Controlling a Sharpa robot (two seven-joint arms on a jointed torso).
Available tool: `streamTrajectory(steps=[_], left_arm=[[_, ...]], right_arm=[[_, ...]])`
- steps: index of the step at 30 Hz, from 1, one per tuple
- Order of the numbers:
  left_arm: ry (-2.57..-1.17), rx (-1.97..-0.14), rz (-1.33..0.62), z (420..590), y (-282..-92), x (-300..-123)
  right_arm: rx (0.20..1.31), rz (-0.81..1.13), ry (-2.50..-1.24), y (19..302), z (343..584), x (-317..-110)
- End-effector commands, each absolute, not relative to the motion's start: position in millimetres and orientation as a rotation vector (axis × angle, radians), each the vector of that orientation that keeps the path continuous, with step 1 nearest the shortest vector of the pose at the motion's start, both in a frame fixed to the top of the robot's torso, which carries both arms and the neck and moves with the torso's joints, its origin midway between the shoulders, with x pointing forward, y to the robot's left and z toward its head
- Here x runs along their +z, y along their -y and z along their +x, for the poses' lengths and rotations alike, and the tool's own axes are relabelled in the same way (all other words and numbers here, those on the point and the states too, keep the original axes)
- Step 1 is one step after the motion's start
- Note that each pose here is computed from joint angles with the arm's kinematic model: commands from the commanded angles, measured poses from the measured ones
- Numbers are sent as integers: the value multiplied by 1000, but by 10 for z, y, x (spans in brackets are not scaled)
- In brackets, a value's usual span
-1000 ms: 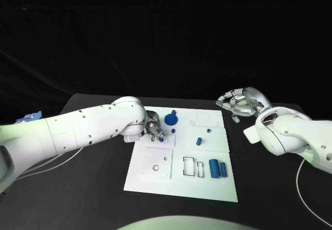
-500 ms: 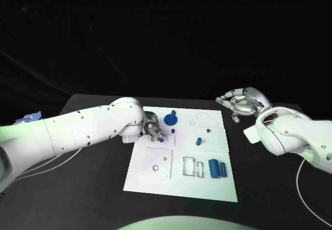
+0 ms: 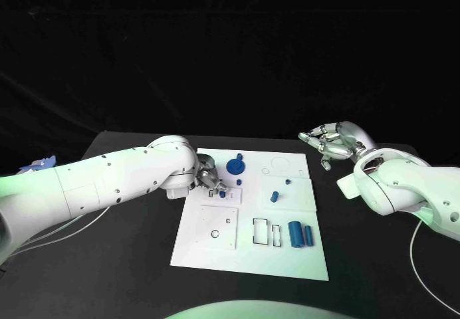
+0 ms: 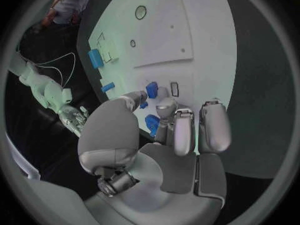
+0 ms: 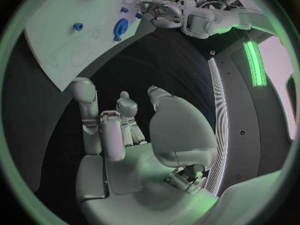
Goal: Assemble the parts on the task board
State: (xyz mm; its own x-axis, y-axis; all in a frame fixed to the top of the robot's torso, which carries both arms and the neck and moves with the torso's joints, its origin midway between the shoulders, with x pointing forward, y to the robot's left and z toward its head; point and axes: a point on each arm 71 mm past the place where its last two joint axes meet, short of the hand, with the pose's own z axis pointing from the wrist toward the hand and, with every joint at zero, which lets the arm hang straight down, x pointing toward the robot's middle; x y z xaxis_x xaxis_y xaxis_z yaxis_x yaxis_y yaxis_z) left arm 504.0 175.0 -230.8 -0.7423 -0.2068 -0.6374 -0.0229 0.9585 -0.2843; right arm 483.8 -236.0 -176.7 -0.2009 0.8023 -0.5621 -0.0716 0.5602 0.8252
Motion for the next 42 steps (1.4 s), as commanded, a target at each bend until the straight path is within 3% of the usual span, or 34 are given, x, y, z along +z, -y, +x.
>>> streamTrajectory(steps=[1, 12, 25, 42], left_arm=[[-2365, -384, -195, 5034, -1720, -2254], [-2328, -437, -274, 5072, -1830, -2062], [-2256, -350, -288, 5364, -2149, -1827], [-2266, -276, -266, 5616, -2153, -1889]], right_arm=[[892, 640, -1576, 2375, 4848, -1773], [882, 649, -1577, 2406, 4869, -1796], [882, 651, -1582, 2409, 4867, -1802], [890, 646, -1587, 2380, 4864, -1804]])
